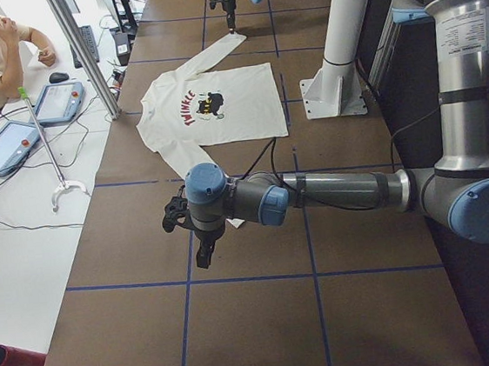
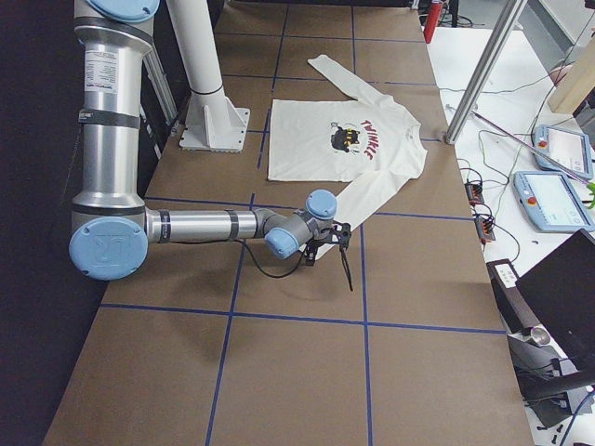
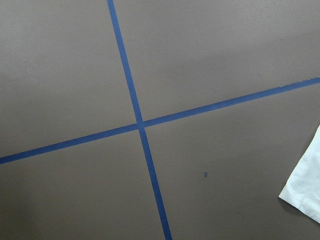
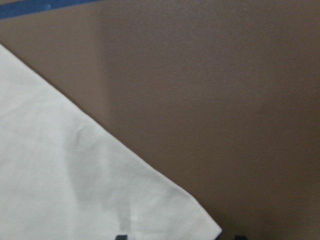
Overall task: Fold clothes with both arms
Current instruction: 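Move the right gripper to the cuff of the sleeve nearest it and grasp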
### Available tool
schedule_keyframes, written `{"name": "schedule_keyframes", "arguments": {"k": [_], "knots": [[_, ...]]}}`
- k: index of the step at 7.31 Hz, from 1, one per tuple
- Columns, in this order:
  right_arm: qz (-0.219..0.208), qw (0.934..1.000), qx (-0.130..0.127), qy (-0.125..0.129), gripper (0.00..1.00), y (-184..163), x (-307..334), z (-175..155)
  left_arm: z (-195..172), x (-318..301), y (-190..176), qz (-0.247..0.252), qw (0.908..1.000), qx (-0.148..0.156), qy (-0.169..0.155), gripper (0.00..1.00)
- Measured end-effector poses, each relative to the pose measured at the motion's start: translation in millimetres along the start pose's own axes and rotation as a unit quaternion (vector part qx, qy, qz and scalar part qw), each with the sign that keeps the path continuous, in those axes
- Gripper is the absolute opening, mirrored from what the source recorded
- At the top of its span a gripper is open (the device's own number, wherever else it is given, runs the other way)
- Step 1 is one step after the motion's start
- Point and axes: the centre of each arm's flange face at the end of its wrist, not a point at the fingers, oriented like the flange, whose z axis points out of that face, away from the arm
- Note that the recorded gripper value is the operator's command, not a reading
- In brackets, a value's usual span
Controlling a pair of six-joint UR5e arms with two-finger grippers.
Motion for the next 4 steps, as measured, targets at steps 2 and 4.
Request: {"name": "schedule_keyframes", "arguments": {"k": [2,4], "knots": [[0.014,0.9999,-0.003,0.006,0.00,-3.8,6.8,9.1,0.1,-0.2,-0.4,0.000,1.0000,0.000,0.000,1.00],[0.014,0.9999,-0.001,0.003,0.00,-4.9,3.8,7.1,-0.1,0.1,-0.7,0.001,1.0000,0.001,0.000,1.00]]}}
